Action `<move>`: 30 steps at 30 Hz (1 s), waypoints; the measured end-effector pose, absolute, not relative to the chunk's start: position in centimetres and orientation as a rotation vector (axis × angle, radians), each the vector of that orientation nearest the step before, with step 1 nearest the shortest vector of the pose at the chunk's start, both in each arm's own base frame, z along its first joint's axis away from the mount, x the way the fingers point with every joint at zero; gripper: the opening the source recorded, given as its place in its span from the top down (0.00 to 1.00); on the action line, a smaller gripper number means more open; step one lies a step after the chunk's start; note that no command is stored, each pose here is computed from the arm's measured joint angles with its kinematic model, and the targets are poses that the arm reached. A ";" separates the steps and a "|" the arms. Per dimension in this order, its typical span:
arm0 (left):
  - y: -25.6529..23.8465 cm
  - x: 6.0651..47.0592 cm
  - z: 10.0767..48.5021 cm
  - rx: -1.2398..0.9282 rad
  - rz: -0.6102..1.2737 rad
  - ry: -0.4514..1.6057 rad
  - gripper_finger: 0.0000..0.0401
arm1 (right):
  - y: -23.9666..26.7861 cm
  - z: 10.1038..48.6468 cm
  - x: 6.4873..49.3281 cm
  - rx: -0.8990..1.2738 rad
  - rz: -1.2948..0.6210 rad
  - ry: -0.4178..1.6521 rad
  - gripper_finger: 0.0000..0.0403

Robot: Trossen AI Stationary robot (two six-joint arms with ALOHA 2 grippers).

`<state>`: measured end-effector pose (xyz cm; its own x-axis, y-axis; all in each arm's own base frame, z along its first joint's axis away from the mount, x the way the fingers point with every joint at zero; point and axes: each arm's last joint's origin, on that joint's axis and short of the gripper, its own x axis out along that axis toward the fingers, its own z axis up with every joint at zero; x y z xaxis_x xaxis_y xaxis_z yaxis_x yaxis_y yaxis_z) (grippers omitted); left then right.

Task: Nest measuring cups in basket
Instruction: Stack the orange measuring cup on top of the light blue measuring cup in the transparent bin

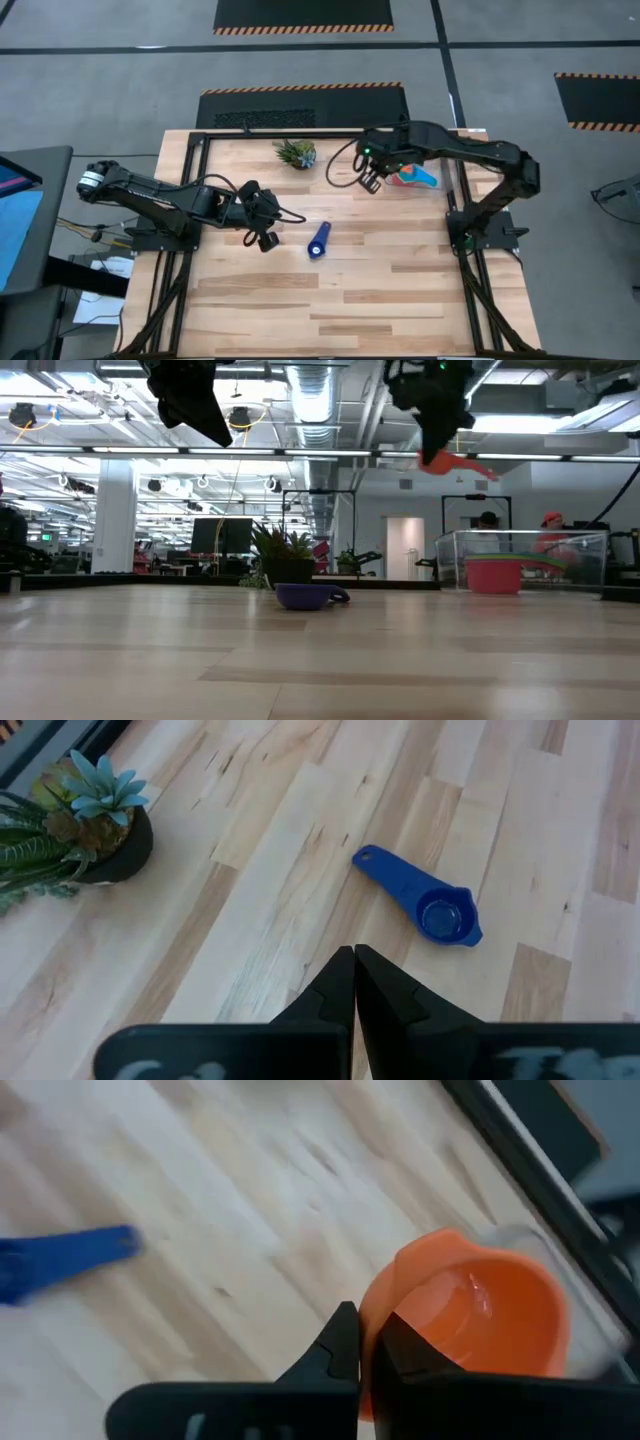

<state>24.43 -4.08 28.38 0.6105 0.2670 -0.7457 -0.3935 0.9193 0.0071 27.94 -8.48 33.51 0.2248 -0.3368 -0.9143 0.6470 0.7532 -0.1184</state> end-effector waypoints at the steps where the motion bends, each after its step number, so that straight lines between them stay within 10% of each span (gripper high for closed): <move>1: -4.1 24.4 28.4 -0.164 0.383 0.831 1.00 | -8.8 33.4 27.5 0.328 -0.715 1.189 0.97; 15: -4.1 24.4 28.4 -0.165 0.384 0.831 1.00 | -12.2 24.4 23.4 0.428 -0.879 1.572 0.97; 30: -4.1 24.4 28.4 -0.173 0.393 0.827 1.00 | -13.4 22.8 22.0 0.493 -0.794 1.452 0.95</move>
